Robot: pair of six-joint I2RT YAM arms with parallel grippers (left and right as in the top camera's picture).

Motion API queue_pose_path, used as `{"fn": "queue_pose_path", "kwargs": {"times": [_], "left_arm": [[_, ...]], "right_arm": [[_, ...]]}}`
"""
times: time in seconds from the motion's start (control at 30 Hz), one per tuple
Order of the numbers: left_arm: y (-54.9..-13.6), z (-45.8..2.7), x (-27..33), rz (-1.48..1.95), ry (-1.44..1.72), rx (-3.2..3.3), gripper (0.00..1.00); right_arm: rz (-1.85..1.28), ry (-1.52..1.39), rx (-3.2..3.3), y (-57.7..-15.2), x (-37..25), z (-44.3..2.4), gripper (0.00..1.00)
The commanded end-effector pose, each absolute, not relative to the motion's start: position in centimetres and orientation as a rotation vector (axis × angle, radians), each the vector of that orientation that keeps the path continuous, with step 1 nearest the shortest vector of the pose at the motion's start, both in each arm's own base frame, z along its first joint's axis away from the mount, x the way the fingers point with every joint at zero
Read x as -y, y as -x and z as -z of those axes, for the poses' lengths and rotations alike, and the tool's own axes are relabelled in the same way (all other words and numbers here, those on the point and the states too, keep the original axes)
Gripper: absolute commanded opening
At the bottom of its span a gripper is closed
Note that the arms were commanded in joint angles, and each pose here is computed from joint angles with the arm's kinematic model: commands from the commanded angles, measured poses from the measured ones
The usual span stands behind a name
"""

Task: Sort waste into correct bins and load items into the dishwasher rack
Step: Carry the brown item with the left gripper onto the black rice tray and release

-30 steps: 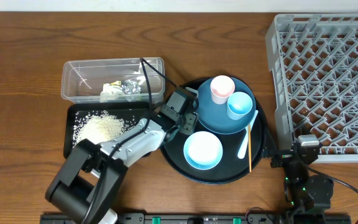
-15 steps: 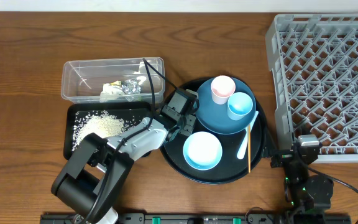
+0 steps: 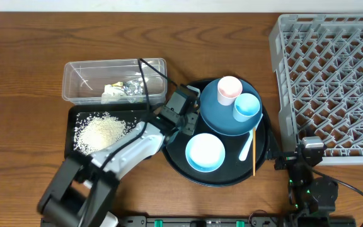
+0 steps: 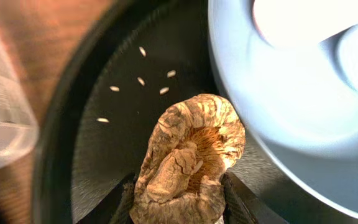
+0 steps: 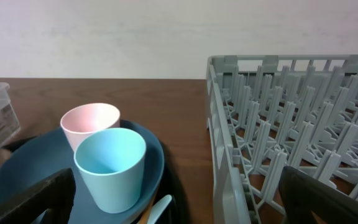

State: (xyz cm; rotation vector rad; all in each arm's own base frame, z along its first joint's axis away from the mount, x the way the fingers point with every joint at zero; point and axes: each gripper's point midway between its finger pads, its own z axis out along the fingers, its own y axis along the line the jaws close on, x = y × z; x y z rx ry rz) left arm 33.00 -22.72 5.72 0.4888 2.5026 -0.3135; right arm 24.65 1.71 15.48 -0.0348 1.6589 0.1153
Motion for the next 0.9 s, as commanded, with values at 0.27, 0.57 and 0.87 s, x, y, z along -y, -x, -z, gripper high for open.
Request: {"fn": "queue_pose_path", "kwargs": {"times": [0.27, 0.57, 0.87], "left_arm": [[-32.2, -9.9, 16.2, 0.071, -0.357, -2.517, 0.21], [-30.7, -10.5, 5.9, -0.09, 0.097, -2.645, 0.15], [-29.0, -8.6, 0.2, -0.135, 0.44, -2.735, 0.15]], "right_arm": [[-0.096, 0.033, -1.664, -24.7, -1.4, -15.3, 0.99], [-0.096, 0.033, -1.664, -24.7, -1.4, -15.3, 0.99], [-0.096, 0.033, -1.664, -24.7, -1.4, -15.3, 0.99]]}}
